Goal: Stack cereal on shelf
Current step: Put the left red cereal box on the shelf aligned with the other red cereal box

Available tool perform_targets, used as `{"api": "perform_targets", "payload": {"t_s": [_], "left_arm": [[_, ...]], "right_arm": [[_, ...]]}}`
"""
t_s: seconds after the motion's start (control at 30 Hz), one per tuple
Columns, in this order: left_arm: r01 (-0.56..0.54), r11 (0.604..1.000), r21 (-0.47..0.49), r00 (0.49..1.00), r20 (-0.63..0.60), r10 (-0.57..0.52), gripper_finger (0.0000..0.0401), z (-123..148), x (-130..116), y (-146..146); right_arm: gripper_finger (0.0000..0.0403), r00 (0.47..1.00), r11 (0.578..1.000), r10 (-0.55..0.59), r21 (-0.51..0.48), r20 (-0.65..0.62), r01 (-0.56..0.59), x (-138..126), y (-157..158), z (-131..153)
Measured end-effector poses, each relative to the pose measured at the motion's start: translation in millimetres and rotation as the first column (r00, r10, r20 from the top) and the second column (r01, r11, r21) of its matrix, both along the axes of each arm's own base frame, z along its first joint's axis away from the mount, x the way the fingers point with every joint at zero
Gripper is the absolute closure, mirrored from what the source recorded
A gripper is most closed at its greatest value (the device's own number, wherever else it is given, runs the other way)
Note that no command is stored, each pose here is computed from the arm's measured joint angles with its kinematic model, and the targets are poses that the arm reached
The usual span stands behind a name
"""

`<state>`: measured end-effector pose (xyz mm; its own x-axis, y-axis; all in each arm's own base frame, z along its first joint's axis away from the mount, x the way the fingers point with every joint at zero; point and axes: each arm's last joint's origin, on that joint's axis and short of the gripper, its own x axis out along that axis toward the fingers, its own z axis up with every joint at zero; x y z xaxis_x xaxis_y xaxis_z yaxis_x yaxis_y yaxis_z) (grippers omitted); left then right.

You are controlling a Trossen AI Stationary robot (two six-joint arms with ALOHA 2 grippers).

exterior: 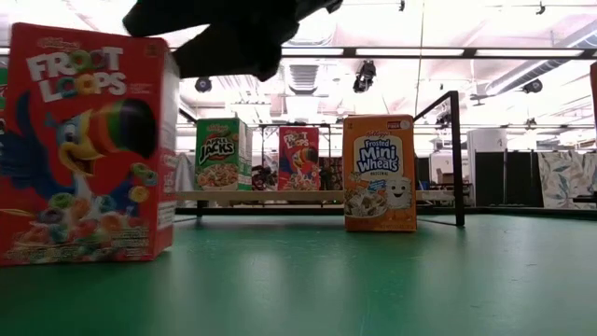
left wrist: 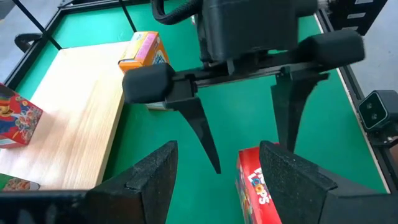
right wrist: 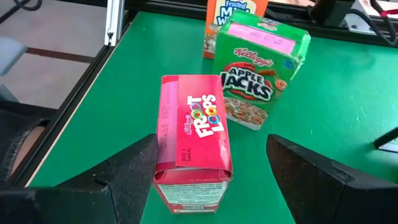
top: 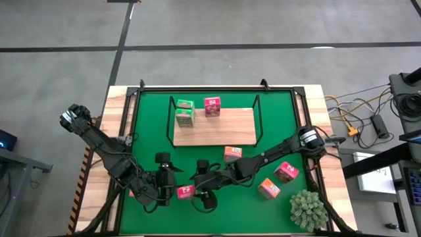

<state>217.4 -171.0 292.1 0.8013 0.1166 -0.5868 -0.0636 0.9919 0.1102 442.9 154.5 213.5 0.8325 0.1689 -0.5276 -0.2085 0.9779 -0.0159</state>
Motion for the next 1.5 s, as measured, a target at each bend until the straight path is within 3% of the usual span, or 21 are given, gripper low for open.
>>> {"api": "perform_targets", "payload": {"t_s": [0.47, 0.97, 1.5], "left_arm": [[-0.001, 1.000, -0.004, 1.000, 0.002, 0.001, 0.0191, 0.2, 0.1, -0.1], [-0.002, 1.000, -0.008, 1.000, 0.006, 0.002, 0.0191, 0.5, 0.3, -0.2], [-0.001, 1.000, -0.007, 1.000, 0.005, 0.001, 0.0191, 0.4, 0.3, -0.3]], "right_arm": [[0.0140, 1.000, 1.000, 0.023, 0.006, -0.002, -0.023, 2.2, 1.1, 24.3], [0.0147, 0.998, 1.000, 0.018, -0.011, -0.066, -0.019, 9.6, 5.8, -6.3], [0.0237, 0.998, 1.000, 0.030, 0.001, -0.063, -0.030, 9.6, 6.2, -3.2]]}}
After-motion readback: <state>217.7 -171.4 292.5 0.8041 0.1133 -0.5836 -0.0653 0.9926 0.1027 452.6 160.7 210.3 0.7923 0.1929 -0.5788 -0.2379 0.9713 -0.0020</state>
